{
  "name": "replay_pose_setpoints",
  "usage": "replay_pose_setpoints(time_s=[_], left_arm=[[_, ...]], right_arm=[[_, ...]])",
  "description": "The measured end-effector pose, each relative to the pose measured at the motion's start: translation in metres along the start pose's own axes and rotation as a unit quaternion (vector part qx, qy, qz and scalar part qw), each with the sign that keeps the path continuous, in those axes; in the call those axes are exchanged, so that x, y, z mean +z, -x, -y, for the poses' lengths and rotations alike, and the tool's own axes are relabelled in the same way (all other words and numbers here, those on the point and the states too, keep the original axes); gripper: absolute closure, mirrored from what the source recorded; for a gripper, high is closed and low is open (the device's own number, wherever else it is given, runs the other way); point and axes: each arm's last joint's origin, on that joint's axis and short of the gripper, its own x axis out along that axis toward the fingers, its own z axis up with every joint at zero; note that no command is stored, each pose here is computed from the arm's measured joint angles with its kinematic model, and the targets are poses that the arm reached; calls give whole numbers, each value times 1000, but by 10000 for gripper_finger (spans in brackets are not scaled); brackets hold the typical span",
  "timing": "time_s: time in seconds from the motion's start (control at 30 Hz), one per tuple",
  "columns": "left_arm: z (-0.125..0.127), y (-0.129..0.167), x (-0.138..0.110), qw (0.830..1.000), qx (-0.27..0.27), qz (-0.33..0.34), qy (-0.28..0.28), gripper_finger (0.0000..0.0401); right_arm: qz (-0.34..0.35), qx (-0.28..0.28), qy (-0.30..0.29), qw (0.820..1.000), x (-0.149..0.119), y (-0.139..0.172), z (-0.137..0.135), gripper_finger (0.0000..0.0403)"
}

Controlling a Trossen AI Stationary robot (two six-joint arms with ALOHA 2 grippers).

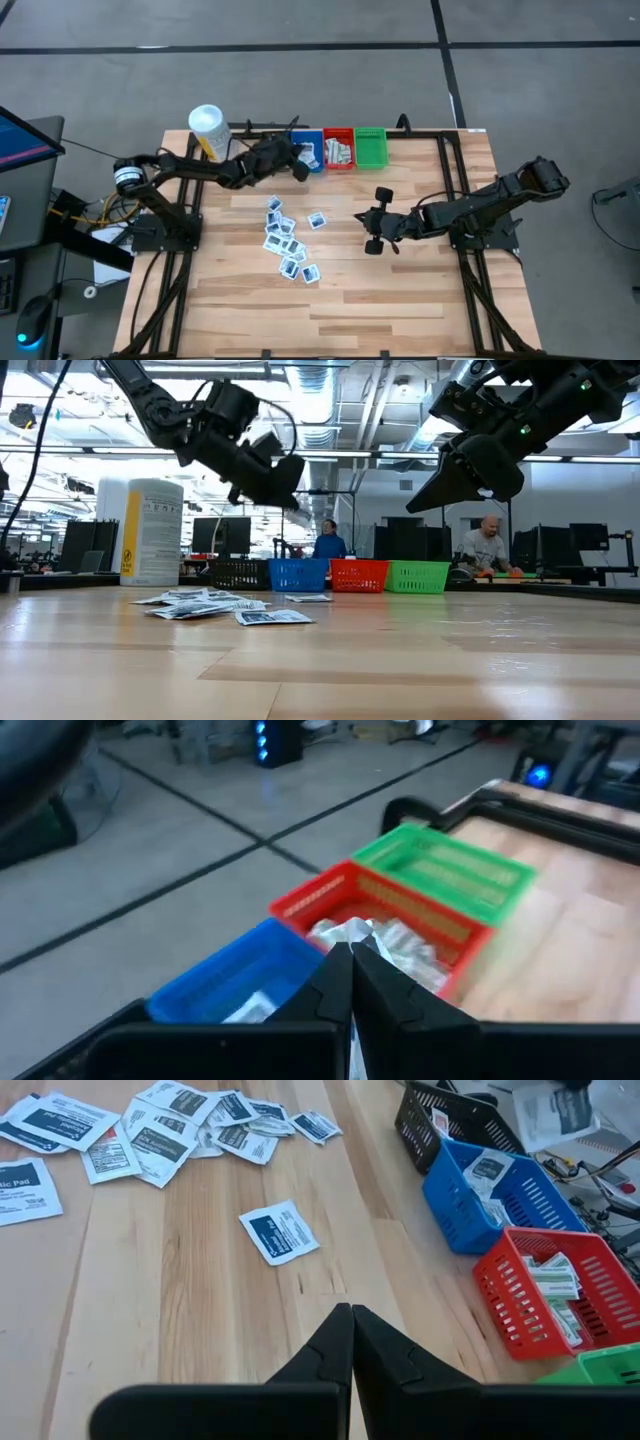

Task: Pick & Place First Aid Supplies
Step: Put the gray towelette pack into the blue bin

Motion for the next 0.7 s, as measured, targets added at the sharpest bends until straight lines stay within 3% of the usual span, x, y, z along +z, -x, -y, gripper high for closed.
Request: replay_pose_setpoints(time_s=[0.33,0.7], left_arm=[[-40,-28,-23,998,18,-45,45,393],[-33,-36,-33,998,3,-43,54,335]], right_arm=[[1,0,3,1000,0,0,0,403],[2,0,3,1000,0,0,0,403]])
